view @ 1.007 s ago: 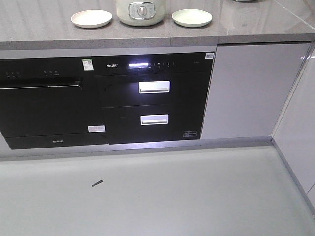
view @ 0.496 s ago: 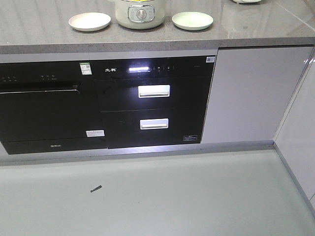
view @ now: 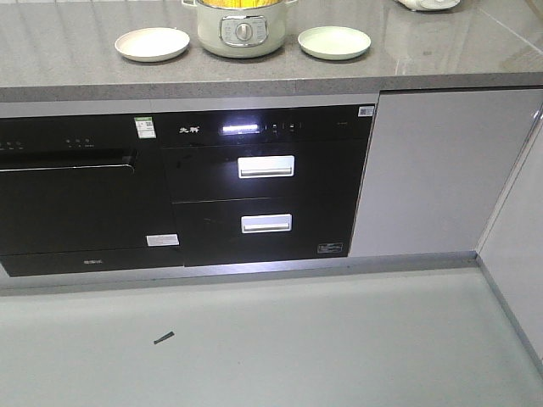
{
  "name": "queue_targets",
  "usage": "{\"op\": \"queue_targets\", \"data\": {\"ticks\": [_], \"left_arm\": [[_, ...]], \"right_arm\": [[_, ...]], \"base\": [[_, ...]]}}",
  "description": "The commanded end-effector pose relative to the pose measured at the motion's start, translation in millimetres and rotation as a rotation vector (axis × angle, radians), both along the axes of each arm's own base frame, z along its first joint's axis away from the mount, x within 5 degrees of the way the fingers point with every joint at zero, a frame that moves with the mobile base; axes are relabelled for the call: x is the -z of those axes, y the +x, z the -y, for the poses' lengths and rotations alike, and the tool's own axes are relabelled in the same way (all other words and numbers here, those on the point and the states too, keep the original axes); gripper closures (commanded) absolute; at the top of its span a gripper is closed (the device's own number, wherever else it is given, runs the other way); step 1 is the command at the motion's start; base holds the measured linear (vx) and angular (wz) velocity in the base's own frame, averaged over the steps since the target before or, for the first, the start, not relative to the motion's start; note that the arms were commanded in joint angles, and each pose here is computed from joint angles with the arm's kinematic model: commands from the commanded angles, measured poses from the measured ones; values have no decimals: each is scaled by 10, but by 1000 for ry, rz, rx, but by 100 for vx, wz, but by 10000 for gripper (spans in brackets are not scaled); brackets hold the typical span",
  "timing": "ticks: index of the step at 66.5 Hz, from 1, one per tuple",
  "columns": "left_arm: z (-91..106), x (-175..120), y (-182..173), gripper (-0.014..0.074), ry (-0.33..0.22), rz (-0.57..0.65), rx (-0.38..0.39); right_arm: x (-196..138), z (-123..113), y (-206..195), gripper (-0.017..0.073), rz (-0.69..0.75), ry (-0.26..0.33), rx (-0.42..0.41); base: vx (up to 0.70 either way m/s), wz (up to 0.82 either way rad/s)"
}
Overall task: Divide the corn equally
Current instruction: 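Continue driving forward until the pot and plates are centered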
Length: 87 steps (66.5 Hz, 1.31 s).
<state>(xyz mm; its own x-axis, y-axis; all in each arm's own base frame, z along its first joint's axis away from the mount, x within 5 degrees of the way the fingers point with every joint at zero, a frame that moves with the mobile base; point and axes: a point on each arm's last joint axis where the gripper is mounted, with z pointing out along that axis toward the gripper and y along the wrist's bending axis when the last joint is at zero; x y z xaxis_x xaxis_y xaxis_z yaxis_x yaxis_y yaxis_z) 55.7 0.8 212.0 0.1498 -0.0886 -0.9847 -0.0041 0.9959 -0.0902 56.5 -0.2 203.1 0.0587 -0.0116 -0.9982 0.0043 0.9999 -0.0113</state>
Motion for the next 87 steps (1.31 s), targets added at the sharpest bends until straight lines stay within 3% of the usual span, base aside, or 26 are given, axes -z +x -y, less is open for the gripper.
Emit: {"op": "queue_targets", "data": {"ticks": [1, 87], "left_arm": [[5, -25, -19, 600, -14, 76, 8], [5, -25, -19, 600, -14, 76, 8]], "right_arm": [[-46, 2, -6, 562, 72, -11, 4], [-46, 2, -6, 562, 72, -11, 4]], "base": [[10, 1], [11, 2]]}}
